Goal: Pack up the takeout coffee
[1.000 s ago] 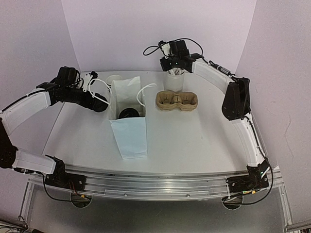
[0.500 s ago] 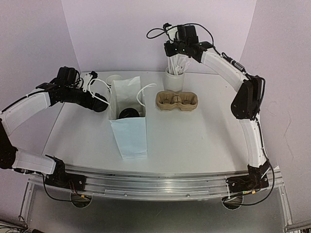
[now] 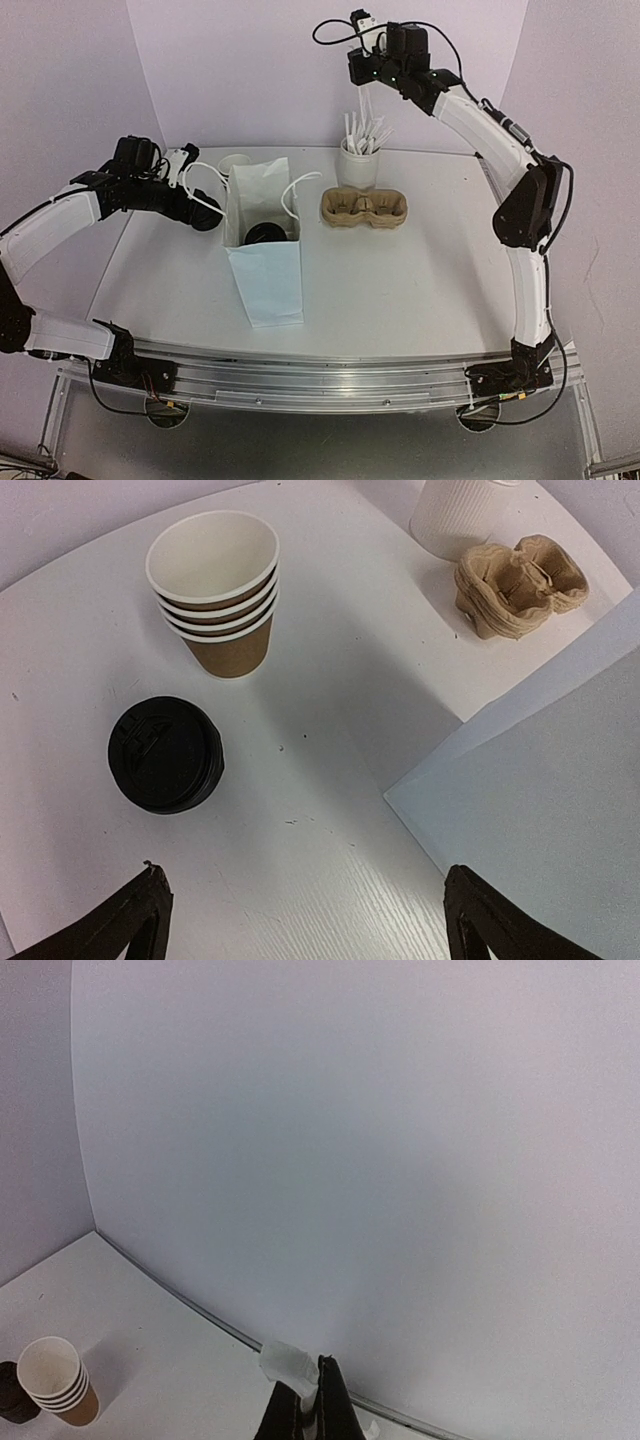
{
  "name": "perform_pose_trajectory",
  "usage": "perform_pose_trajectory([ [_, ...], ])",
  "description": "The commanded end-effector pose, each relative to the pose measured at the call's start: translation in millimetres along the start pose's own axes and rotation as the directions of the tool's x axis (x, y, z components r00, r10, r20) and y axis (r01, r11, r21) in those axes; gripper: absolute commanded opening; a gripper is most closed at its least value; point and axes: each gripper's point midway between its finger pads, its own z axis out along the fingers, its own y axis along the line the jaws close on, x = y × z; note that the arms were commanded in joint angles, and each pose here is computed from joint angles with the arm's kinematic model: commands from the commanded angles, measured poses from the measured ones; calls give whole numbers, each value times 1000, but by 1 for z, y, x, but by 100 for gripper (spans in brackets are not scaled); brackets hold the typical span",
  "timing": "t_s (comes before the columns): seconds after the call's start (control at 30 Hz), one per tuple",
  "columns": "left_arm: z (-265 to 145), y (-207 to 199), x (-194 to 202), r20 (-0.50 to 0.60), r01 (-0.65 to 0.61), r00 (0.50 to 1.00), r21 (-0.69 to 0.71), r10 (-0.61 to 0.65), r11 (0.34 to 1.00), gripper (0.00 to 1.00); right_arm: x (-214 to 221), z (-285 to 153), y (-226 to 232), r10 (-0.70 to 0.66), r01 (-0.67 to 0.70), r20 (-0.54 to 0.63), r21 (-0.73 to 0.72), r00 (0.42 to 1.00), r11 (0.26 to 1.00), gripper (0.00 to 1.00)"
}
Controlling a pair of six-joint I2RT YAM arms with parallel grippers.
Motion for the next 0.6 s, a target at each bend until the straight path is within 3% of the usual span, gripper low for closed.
perform_pose_trajectory([
  [0.0, -7, -2, -13, 66, -1, 998, 7, 0, 1000, 94, -16, -8, -1, -29, 28, 51, 12, 998, 1000, 0],
  [0.57, -9, -2, -13, 75, -2, 997, 7, 2, 1000, 94, 84, 34, -8, 89, -88, -117, 11, 989, 996, 0],
])
